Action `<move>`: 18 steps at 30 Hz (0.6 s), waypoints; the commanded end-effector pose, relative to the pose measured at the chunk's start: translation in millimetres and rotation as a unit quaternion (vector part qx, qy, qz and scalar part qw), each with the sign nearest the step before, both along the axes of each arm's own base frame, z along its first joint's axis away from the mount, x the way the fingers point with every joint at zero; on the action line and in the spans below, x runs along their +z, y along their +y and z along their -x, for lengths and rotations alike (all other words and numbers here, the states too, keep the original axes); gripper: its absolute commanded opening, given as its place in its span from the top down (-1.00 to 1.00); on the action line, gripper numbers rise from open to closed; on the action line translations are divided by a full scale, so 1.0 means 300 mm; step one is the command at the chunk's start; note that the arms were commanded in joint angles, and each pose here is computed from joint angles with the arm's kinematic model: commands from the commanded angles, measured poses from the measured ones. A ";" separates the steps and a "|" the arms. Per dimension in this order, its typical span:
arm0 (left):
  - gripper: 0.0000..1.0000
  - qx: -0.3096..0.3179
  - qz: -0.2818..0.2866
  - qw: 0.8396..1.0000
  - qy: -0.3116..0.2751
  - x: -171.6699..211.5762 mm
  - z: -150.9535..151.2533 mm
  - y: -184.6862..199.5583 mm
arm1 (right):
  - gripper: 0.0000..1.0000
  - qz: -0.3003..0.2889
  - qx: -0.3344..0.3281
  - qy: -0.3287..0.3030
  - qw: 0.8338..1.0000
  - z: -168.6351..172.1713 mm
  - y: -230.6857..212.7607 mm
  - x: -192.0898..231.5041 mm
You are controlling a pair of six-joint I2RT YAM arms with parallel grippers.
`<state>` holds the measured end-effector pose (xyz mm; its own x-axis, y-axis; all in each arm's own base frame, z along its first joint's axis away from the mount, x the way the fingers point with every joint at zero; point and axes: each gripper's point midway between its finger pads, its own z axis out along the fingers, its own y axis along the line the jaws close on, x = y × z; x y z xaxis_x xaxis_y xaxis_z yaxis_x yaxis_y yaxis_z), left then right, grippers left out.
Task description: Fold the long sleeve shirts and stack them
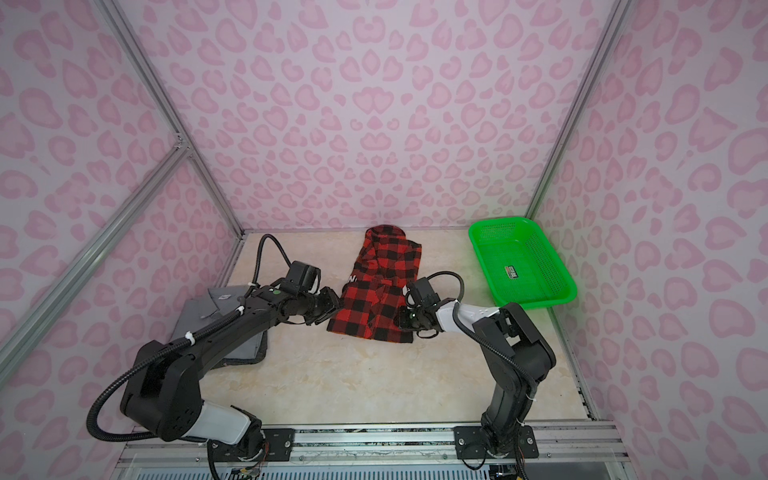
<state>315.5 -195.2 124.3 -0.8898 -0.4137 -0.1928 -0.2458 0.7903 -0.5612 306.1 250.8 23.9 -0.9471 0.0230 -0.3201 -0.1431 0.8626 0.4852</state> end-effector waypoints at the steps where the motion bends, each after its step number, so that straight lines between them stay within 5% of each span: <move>1: 0.02 -0.006 -0.014 1.000 -0.009 0.023 0.040 0.033 | 0.35 0.018 -0.017 0.054 0.998 0.158 0.019 -0.061; 10: -0.02 -0.027 -0.047 0.999 -0.009 0.026 0.118 0.098 | 0.10 -0.124 0.084 0.077 0.986 0.512 0.473 0.109; 14: -0.02 -0.042 -0.062 0.997 0.001 -0.003 0.145 0.114 | -0.02 -0.095 0.084 0.010 0.992 0.442 0.419 0.288; 18: -0.02 -0.053 -0.069 0.996 0.009 -0.034 0.163 0.119 | -0.09 -0.016 0.038 -0.057 0.998 0.270 0.208 0.407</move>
<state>272.1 -162.3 117.8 -0.9206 -0.3221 -0.2208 -0.1926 0.8664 -0.4608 210.4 368.7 170.9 -0.9134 0.0073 -0.4071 -0.2982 0.6689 0.6810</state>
